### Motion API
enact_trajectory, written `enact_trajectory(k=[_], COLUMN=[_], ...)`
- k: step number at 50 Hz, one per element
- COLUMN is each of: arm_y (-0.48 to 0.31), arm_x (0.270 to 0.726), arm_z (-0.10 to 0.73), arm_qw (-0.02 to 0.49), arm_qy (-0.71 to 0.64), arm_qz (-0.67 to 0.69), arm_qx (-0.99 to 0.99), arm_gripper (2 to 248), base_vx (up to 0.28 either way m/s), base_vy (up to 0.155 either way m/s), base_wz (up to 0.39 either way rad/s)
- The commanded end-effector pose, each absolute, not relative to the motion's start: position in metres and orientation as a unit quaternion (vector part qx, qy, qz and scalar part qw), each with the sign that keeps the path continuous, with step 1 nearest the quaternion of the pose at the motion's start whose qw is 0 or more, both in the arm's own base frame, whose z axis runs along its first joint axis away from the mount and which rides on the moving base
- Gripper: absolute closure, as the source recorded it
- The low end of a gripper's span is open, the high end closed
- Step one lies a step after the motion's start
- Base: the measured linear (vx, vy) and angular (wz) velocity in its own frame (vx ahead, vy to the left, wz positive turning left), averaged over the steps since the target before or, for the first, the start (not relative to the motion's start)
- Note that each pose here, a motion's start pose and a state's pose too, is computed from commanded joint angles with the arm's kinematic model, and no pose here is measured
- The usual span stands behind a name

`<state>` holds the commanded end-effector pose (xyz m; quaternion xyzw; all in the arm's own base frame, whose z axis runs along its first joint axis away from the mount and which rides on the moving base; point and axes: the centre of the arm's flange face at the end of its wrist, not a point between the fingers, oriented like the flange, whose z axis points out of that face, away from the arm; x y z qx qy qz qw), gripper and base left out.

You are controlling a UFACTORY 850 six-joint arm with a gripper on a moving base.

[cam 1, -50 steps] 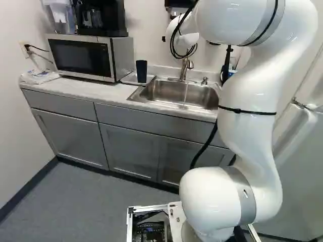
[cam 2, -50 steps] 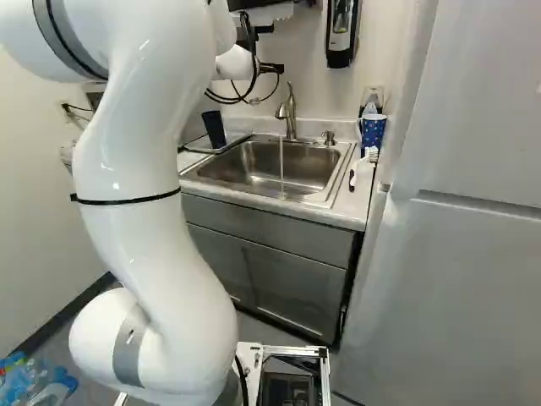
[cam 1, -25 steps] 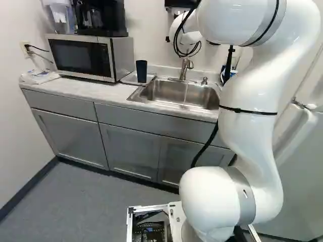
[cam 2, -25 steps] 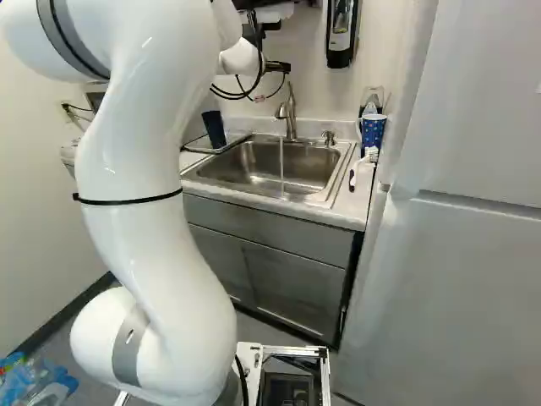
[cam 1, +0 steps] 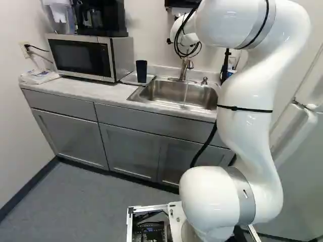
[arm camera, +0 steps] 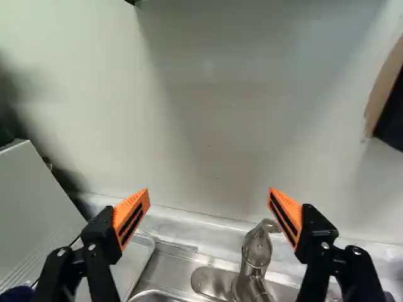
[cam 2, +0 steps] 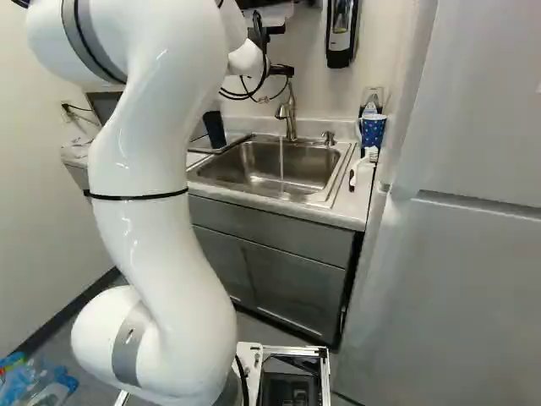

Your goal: Rinse the cup and place it in the tray

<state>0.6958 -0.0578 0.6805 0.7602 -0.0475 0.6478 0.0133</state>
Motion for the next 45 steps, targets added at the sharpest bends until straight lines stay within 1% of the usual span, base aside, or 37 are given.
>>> enact_trajectory(k=[10,45], arm_y=[-0.0547,-0.0529], arm_x=[0.7054,0.6993], arm_z=[0.6785,0.6725], arm_qw=[0.011,0.010], arm_qy=[-0.045,-0.046], arm_qz=[0.647,0.617], arm_qx=[0.761,0.786], arm_gripper=[3,3], base_vx=[0.000,0.000], base_vy=[0.000,0.000], base_wz=[0.000,0.000])
